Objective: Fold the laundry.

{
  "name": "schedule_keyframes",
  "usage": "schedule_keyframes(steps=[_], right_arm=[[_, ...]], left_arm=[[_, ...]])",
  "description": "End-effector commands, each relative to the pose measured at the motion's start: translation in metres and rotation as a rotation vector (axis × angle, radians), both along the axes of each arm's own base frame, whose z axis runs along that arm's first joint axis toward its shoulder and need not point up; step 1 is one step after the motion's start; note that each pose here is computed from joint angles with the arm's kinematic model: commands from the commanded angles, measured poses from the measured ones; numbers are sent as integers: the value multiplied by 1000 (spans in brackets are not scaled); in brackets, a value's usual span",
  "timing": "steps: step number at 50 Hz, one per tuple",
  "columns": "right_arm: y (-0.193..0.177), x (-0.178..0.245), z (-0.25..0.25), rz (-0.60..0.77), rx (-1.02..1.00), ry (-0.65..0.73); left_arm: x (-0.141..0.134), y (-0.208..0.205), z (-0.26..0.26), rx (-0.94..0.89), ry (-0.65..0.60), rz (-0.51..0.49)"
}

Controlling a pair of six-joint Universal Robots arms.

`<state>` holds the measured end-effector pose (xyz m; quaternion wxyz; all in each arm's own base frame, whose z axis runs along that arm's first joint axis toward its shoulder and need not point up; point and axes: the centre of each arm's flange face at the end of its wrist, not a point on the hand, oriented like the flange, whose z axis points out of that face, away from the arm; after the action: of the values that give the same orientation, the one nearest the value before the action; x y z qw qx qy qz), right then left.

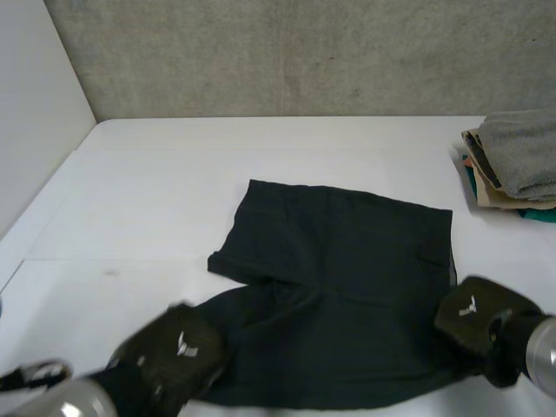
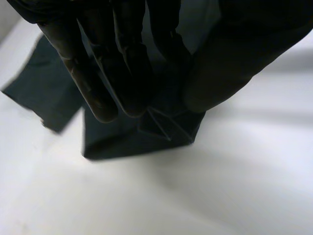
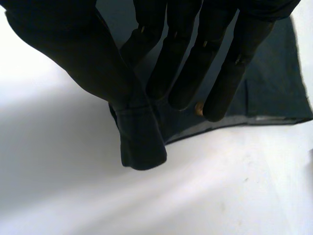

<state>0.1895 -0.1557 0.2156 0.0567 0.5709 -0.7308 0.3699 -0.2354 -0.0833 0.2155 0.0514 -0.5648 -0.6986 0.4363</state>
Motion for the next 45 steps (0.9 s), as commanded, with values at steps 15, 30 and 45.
schedule_keyframes(steps=[15,30,45], right_arm=[[-196,30,-20,-364,-574,-308],[-259,56,-73,-334,-757,-305],[-155,22,-35,-501,-215,-454]], left_arm=[[-146,-240,-20,-741,490,41],[-180,-283,-73,-750,496,57],[-146,-217,-16,-638,509,105]])
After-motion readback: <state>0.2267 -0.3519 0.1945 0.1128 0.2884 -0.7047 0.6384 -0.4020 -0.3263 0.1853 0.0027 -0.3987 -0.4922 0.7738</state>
